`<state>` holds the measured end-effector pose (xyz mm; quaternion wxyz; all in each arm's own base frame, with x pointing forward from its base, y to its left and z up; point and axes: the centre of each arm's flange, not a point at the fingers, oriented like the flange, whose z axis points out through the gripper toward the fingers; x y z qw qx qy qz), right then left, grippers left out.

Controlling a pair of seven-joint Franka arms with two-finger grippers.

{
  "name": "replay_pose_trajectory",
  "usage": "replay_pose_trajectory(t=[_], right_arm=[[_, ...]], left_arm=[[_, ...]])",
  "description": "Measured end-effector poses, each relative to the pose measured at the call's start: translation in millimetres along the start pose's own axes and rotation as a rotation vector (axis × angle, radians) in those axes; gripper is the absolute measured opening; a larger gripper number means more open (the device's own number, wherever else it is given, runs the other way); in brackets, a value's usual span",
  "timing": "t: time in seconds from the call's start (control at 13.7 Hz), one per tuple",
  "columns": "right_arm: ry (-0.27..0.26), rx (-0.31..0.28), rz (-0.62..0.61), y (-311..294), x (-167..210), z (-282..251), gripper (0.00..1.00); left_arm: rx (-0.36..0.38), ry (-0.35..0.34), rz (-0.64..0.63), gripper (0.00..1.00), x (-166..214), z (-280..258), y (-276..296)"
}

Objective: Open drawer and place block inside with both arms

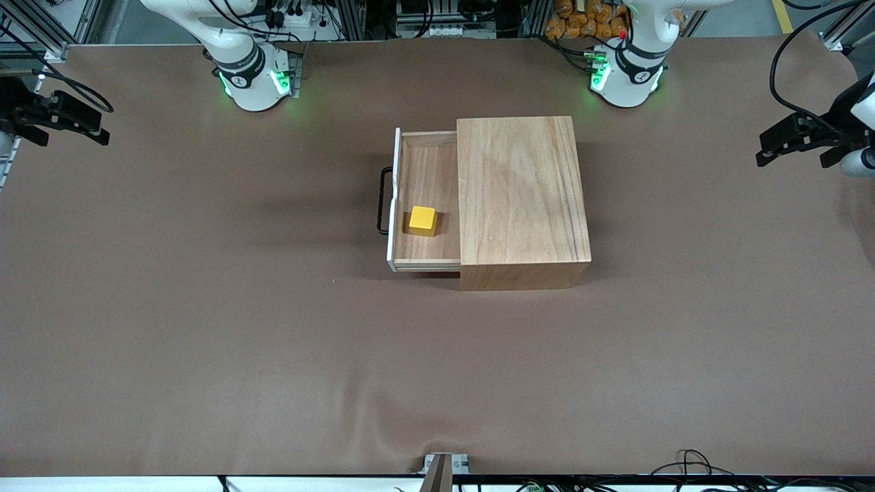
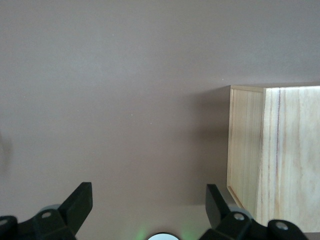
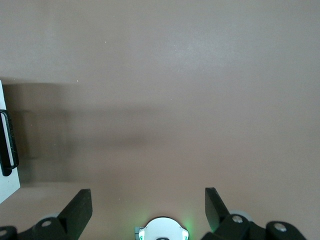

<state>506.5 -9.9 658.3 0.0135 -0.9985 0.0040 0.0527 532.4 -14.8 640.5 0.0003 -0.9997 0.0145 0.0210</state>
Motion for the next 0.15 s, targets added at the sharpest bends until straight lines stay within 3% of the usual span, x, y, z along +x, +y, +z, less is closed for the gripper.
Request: replay_pose_trajectory(t=[0.15], right_arm=[[0.0,0.0,0.0,-0.1,0.0,0.1,1.0]], left_arm=[[0.0,0.0,0.0,1.0,0.0,0.0,0.0]])
